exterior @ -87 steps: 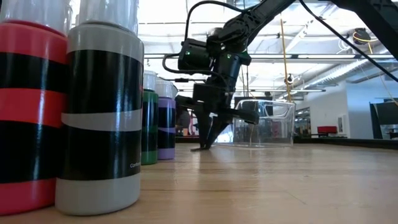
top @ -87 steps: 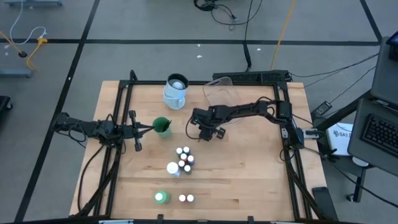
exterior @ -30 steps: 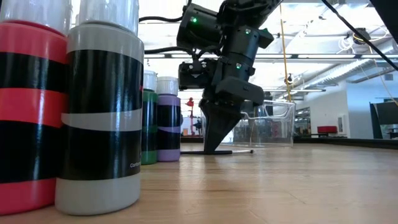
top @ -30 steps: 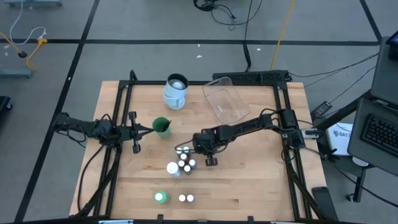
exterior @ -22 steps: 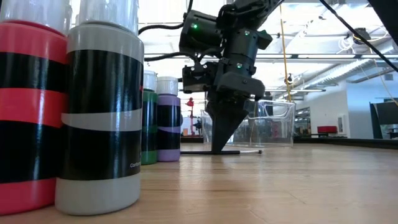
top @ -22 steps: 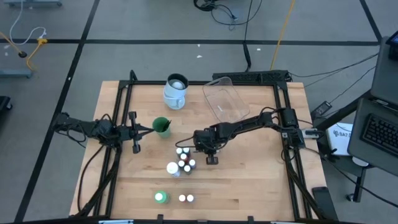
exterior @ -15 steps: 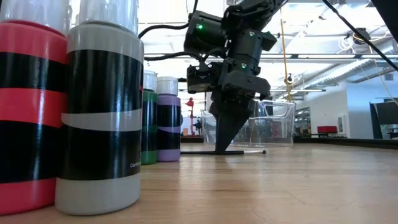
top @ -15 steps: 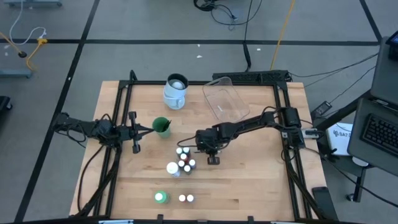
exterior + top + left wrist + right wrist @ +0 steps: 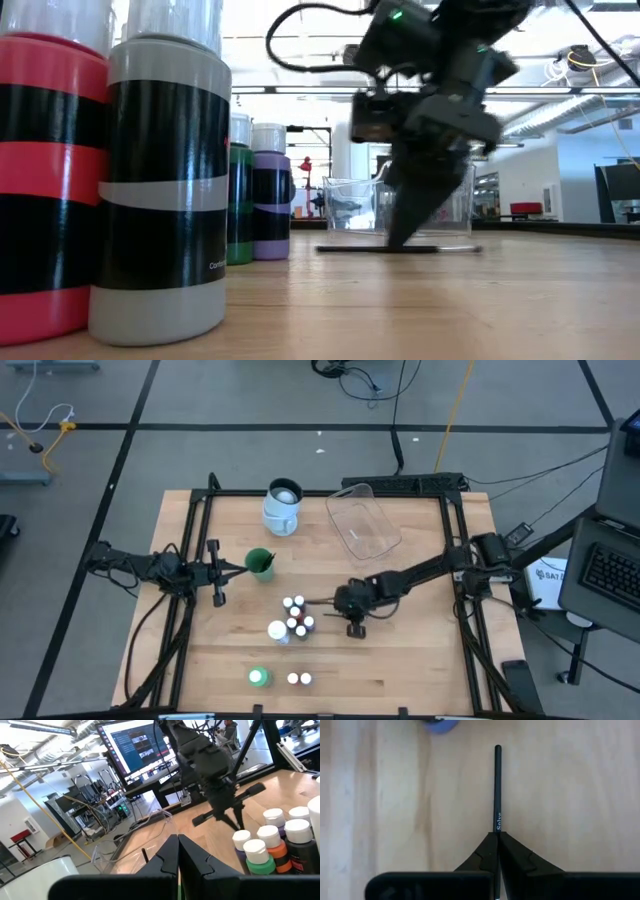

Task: Pick & Place Paint Supplies
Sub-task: Put the silver paintbrush into the green cup

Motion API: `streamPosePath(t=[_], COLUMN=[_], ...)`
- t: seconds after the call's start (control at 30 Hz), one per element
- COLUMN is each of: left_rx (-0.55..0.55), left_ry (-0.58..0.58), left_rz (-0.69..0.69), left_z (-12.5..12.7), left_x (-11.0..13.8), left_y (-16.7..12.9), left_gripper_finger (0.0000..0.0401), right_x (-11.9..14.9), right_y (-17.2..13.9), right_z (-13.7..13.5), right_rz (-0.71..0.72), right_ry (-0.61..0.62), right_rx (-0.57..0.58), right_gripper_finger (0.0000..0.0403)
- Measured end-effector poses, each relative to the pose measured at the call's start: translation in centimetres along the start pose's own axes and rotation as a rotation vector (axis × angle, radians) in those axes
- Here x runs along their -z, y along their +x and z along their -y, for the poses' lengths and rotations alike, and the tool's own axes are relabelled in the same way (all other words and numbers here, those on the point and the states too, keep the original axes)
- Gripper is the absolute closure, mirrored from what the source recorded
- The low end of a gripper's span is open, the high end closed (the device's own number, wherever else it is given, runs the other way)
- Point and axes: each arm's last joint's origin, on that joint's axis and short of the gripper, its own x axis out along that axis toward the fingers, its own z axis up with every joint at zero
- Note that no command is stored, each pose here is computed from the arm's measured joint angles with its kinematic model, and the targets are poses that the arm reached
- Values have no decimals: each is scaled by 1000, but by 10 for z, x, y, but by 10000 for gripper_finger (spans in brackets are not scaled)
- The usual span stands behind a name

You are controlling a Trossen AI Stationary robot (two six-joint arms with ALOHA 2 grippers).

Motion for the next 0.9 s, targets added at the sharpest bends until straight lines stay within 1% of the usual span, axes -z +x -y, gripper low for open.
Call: streamPosePath(t=[0.17,0.27,0.37,0.57,0.83,0.9], left_rx=[0,0,1,0,0,0], left_ry=[-9,-14,-16,-8,3,5], left_rz=[0,-1,0,-1,0,0], left_z=[0,0,0,0,0,0], left_x=[0,0,0,0,0,0], left_y=[0,0,0,0,0,0], left_gripper_finger=[396,396,396,396,396,396], right_x=[18,23,23,22,17,17], right_y=[-8,-9,-8,-17,-44,-47], right_z=[-21,-31,-35,-36,-40,-40], right_rz=[-78,-72,-50,-17,87,98], right_ry=[38,40,38,29,20,19], right_rx=[61,82,102,79,23,19], right_gripper_finger=[401,401,401,391,356,347])
